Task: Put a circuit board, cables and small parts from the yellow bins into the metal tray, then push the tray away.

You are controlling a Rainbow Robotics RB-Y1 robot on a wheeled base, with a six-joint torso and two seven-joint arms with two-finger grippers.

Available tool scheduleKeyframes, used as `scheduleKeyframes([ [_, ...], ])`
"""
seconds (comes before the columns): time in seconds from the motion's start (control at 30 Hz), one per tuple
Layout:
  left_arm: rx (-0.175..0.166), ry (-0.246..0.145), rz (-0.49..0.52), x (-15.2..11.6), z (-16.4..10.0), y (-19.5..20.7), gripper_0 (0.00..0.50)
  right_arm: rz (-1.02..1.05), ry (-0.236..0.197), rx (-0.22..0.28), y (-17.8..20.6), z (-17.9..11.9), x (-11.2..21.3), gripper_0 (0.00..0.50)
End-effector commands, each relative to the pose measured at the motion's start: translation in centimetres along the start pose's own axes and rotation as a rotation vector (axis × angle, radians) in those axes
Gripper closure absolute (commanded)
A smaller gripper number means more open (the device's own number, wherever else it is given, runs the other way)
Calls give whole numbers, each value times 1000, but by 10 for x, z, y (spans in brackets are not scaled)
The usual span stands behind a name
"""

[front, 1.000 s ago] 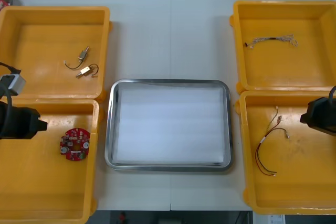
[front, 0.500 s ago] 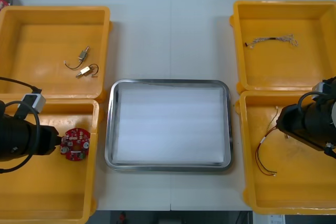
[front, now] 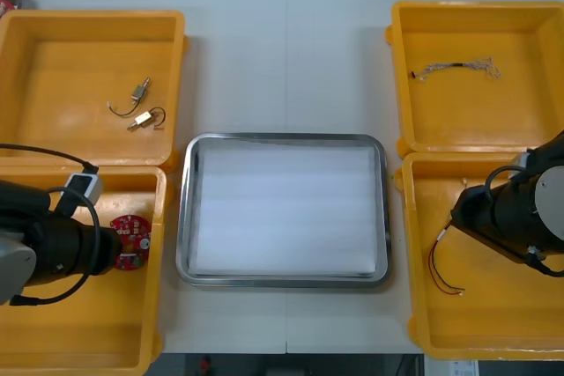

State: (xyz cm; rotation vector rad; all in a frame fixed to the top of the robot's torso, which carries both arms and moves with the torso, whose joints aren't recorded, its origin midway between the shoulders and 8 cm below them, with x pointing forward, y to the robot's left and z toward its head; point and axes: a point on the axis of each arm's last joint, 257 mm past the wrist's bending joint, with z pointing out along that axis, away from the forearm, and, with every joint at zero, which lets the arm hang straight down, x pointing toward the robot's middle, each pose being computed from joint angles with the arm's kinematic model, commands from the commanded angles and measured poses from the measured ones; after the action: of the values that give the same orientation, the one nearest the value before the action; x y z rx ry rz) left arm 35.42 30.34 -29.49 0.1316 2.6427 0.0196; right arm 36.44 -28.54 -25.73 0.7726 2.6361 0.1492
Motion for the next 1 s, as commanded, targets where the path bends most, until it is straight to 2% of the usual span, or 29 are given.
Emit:
scheduleKeyframes([
  [0.03,20,1,-28,12,1,-13,0,62,46,11,-3,9,16,0],
  [0.17,19,7,-40,15,6,-12,0,67,58,10,-3,15,18,0],
  [0.4,26,-4,-48,14,17,-12,0,95,43,-22,6,24,12,0],
  [0.53,9,-1,-37,18,20,-10,0,111,37,-37,10,28,10,0],
  [0.8,9,5,-43,23,22,-9,0,120,35,-54,20,43,12,0],
  [1.0,14,0,-43,24,23,-10,0,127,51,-63,25,49,18,0],
])
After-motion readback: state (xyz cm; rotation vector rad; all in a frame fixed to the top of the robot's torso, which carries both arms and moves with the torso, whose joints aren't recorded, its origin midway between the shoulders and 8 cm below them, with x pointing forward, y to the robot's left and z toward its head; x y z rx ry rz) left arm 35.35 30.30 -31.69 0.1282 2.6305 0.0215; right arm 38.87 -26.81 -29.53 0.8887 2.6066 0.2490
